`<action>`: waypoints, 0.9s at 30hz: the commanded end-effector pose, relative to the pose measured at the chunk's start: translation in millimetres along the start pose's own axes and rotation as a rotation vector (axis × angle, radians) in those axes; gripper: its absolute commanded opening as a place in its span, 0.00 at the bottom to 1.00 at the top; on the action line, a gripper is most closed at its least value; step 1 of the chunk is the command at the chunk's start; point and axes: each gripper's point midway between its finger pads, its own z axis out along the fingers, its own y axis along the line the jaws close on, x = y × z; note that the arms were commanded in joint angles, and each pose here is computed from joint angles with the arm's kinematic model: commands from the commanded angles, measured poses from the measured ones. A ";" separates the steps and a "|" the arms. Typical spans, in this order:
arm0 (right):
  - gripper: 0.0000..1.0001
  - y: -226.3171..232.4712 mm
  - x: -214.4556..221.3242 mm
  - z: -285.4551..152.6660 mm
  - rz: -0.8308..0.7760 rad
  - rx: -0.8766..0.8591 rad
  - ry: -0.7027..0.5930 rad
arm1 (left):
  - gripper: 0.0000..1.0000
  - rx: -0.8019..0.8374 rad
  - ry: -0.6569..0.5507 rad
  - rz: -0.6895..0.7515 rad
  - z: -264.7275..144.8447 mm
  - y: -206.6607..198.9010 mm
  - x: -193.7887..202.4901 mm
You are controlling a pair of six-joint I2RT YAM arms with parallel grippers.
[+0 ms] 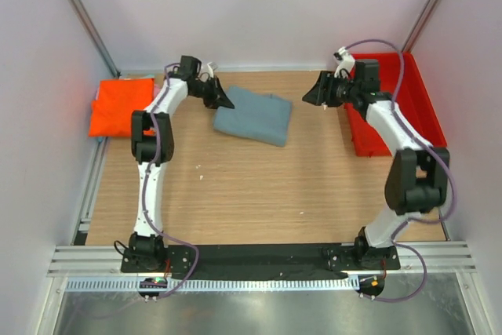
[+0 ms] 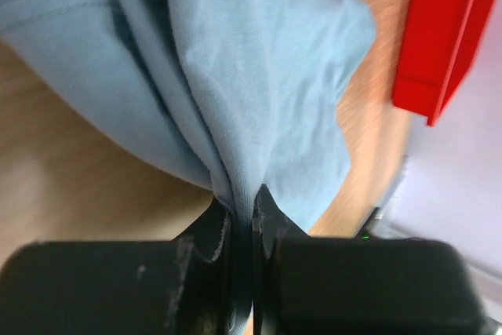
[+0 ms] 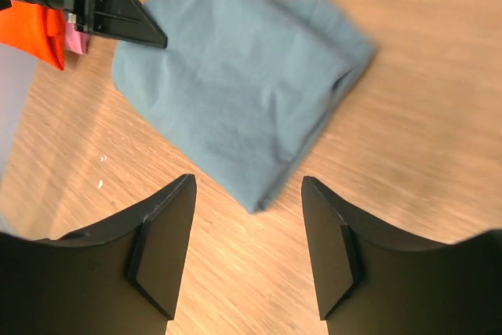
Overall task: Fold and stack the t-shirts
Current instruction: Neatly place the folded tshirt to the corner
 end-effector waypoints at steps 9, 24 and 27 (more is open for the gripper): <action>0.77 27.6 -0.8 -101.1 -0.235 0.192 -0.113 | 0.00 -0.364 0.020 0.208 -167.7 -0.4 21.9; 0.83 31.2 8.0 -122.6 -0.257 0.206 -0.218 | 0.00 -0.731 -0.177 0.417 -279.9 -13.6 -1.8; 0.83 30.4 10.5 -121.7 -0.251 0.193 -0.218 | 0.00 -0.791 -0.220 0.444 -299.4 -15.8 -3.7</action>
